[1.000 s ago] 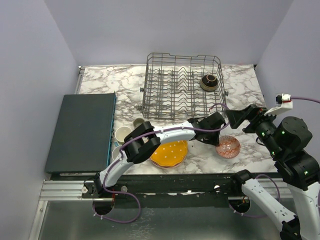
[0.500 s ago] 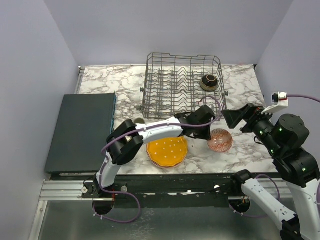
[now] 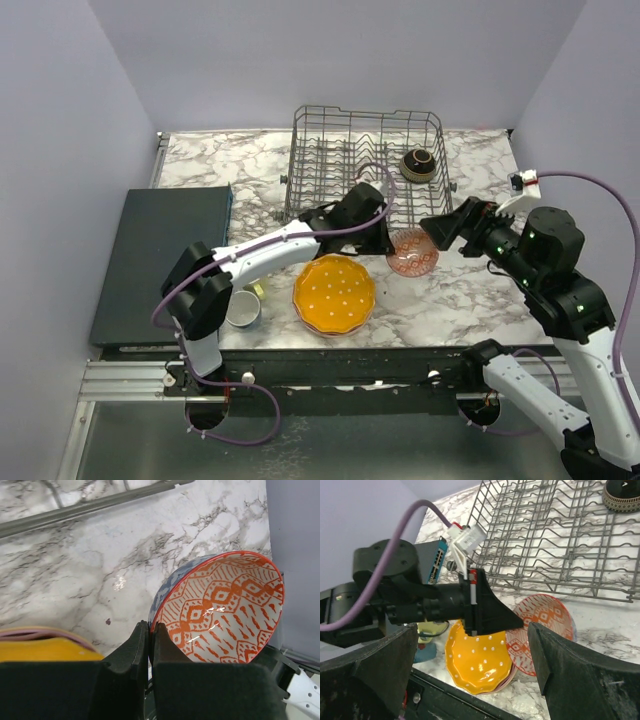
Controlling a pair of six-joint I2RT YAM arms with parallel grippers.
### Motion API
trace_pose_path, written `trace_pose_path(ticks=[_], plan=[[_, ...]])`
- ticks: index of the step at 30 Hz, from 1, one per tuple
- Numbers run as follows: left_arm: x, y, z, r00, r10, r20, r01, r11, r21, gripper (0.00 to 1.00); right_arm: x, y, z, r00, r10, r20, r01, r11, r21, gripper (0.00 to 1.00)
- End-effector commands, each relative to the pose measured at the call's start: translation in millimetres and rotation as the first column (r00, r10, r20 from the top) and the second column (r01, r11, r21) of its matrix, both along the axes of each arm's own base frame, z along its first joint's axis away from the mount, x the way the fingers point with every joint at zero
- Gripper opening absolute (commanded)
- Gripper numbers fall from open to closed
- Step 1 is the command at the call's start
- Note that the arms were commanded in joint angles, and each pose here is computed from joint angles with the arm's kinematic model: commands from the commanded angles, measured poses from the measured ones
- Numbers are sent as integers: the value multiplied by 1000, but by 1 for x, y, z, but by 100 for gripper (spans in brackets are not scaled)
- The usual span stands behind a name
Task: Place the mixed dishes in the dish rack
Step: Pick up the bowl from the center of the board, then turn the bowl upside down on the dish rack.
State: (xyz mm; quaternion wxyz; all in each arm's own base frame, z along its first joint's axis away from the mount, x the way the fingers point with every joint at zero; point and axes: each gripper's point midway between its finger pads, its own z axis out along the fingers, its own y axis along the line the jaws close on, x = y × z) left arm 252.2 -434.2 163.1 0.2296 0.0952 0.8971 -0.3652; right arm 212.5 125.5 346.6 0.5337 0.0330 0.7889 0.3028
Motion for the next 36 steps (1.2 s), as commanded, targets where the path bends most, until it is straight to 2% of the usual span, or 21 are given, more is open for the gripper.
trace_pose_path(ticks=[1,16,28,36], plan=[[5,23,48,999,7,36,-3,992,-123,0,2,17,-3,998,66,-15,-65,997,50,97],[0,99,97,997,64,42,-50,961,-272,0,19,56,-41,976,182,-118,-156,966,205,97],[3,136,111,996,89,5,-79,910,-408,0,10,86,-44,934,344,-93,-286,879,380,97],[3,154,121,996,85,-14,-81,864,-496,0,4,100,-44,905,422,-53,-341,794,504,99]])
